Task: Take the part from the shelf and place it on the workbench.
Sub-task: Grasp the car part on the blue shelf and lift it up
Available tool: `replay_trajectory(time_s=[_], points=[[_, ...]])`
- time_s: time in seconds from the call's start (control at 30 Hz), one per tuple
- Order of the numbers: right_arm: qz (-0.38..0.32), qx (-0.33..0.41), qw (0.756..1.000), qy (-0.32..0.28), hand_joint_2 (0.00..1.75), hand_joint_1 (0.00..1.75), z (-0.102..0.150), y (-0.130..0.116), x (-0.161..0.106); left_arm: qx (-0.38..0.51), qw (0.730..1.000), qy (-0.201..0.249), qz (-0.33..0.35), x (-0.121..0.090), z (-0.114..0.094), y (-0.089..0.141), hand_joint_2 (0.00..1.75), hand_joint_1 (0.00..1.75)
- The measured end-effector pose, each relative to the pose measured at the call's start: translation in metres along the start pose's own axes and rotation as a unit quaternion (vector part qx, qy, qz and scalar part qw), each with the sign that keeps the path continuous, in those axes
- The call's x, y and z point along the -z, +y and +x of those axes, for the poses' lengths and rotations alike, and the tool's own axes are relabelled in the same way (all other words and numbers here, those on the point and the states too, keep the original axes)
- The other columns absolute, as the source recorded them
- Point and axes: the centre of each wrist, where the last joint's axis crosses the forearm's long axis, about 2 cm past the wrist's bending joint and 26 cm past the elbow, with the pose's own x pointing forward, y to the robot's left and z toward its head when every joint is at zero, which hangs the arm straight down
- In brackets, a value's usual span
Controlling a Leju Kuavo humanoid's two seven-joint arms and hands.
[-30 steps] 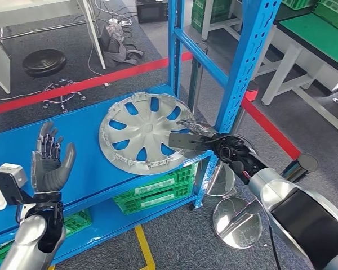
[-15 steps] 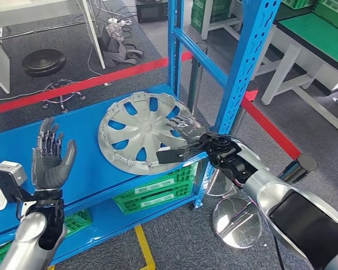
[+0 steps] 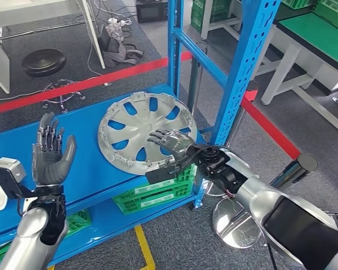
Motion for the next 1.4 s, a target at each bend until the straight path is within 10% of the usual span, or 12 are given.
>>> replay_trajectory(time_s=[0.47, 0.5, 0.63, 1.4], points=[[0.025, 0.111, 0.993, -0.026, 1.75, 0.00, -0.007, 0.019, -0.004, -0.005, 1.000, -0.001, -0.001, 0.001, -0.004, -0.001, 1.75, 0.00], [0.031, 0.130, 0.991, -0.025, 1.75, 0.14, -0.008, 0.020, -0.004, -0.005, 1.000, 0.000, -0.001, 0.001, -0.004, -0.001, 1.75, 0.00], [0.046, 0.204, 0.978, -0.019, 1.75, 1.75, -0.016, 0.022, -0.007, -0.005, 1.000, 0.000, 0.000, 0.001, -0.004, 0.000, 1.75, 0.00], [0.045, 0.261, 0.964, 0.026, 1.75, 1.75, -0.036, 0.028, -0.016, -0.003, 1.000, 0.003, 0.003, 0.005, -0.005, 0.001, 1.75, 0.00]])
